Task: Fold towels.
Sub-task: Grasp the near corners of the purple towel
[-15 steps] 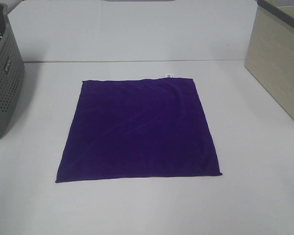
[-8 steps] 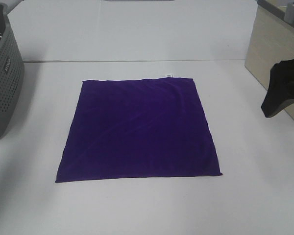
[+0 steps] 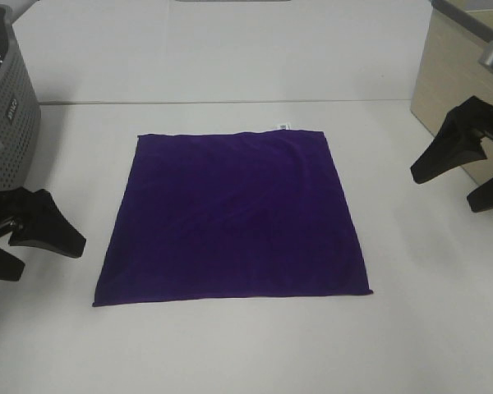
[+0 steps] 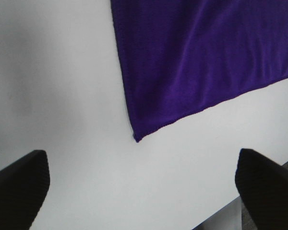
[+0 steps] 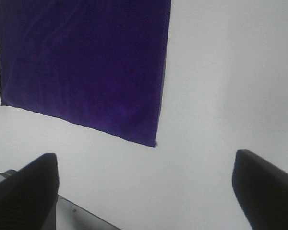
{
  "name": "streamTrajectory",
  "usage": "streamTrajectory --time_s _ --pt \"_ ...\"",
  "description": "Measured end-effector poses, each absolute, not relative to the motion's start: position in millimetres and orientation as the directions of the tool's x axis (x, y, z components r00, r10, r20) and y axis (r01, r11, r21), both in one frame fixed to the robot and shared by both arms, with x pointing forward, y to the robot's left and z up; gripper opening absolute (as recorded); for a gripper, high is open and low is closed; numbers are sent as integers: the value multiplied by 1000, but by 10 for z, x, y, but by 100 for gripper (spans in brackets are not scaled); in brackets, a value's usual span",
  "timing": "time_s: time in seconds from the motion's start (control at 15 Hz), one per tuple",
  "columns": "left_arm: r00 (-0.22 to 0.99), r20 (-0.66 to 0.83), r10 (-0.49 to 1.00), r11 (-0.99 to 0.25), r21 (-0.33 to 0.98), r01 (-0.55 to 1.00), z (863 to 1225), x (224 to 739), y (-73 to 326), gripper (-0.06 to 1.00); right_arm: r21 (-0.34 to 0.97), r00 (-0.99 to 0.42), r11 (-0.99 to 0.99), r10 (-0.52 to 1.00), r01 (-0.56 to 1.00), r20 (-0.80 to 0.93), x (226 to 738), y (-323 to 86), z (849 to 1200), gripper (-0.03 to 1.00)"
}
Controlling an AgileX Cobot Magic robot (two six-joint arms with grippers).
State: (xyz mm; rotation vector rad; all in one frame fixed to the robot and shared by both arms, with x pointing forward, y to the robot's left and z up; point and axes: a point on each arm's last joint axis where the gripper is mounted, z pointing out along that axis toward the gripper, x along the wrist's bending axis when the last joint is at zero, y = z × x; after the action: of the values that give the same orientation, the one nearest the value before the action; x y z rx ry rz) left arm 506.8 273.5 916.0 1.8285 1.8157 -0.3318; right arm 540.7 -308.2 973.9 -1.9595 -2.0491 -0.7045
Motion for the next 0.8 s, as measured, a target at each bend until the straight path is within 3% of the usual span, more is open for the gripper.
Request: streamTrajectory --time_s 0.33,0.53,0.8 --pt "30 -479 877 99 242 965 9083 5193 2794 98 164 -31 -65 851 984 524 5481 -3058 9627 95" --pt "59 -494 867 85 263 961 9139 5358 2786 98 56 40 -84 839 995 543 5552 -3070 9258 95" --pt "18 -509 861 78 167 983 8847 5397 2784 98 -49 115 -106 828 993 549 5589 -3078 8861 95"
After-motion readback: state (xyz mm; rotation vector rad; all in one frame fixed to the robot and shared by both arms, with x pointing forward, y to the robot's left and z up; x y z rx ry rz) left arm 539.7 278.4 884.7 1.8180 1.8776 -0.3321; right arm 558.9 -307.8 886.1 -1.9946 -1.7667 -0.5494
